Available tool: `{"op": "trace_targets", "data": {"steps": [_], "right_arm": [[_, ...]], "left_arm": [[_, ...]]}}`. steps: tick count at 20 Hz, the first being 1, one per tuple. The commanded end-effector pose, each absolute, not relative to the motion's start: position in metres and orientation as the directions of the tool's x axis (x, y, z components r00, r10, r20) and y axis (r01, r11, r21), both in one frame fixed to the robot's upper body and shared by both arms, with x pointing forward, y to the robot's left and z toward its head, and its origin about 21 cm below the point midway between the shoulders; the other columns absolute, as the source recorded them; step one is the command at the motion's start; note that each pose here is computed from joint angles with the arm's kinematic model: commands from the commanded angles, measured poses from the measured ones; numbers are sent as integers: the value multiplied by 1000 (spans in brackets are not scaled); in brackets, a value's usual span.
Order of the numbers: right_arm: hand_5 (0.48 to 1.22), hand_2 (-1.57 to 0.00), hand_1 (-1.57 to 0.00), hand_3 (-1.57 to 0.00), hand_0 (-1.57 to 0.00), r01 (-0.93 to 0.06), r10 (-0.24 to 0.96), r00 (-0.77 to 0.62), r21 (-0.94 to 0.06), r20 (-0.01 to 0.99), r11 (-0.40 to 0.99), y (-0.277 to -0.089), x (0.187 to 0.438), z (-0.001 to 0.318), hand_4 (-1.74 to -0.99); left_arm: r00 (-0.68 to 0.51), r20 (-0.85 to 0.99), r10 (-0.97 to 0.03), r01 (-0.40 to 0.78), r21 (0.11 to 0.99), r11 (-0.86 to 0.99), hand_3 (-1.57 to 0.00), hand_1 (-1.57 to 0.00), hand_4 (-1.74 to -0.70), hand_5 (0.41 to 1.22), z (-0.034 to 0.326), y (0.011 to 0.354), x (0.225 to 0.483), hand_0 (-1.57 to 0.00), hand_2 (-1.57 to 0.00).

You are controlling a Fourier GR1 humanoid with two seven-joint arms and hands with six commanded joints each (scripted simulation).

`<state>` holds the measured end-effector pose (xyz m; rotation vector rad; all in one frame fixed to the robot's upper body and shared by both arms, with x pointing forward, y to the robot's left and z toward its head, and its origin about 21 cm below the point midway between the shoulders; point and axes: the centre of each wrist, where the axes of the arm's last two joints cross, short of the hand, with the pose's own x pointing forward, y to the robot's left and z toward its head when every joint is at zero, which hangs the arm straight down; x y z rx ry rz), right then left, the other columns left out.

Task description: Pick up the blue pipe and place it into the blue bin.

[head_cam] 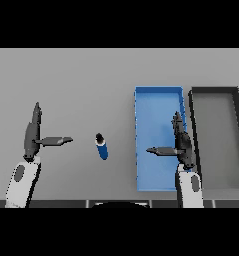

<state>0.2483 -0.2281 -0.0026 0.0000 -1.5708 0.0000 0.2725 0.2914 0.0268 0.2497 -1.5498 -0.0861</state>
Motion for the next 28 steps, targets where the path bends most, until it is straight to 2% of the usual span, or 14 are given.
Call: {"op": "trace_targets", "data": {"steps": [1,6,7,8,10,15,20,25,28], "right_arm": [[598,1,1,1,1,1,0,1,0,1000,1000,-228,249,-2,-1254],[598,1,1,1,1,-1,4,10,-4,1000,1000,-232,253,-5,-1254],[598,1,1,1,1,-48,116,-33,-118,993,992,-243,242,-3,-1254],[597,1,1,1,1,-84,177,-59,-182,982,980,-247,233,-3,-1255],[598,1,1,1,1,-108,260,-63,-266,963,958,-250,226,1,-1249],[593,1,1,1,1,-127,281,-48,-285,958,950,-243,223,7,-1226],[609,1,1,1,1,-145,282,-79,-291,956,946,-244,225,6,-1234],[638,1,1,1,1,-160,262,-87,-273,961,949,-244,229,10,-1279],[651,1,1,1,1,-154,266,-86,-277,960,948,-244,229,10,-1296]], "left_arm": [[20,977,-211,-103,212,972,1,1,-1186,605,27,291,273,1,1],[20,977,-211,-101,212,972,1,1,-1186,605,26,291,276,1,1],[5,968,-249,37,249,968,1,1,-1186,605,25,305,270,1,1],[2,962,-274,113,272,956,1,1,-1188,606,25,317,269,1,1],[-15,956,-293,188,290,938,1,1,-1189,604,28,329,267,1,1],[-49,945,-323,295,322,900,1,1,-1162,605,27,330,260,1,1],[-33,942,-334,514,302,803,1,1,-1184,557,29,310,242,1,1],[-34,940,-339,619,286,732,1,1,-1204,508,32,274,238,1,1],[-28,939,-343,653,277,705,1,1,-1206,488,18,248,238,1,1]]}}
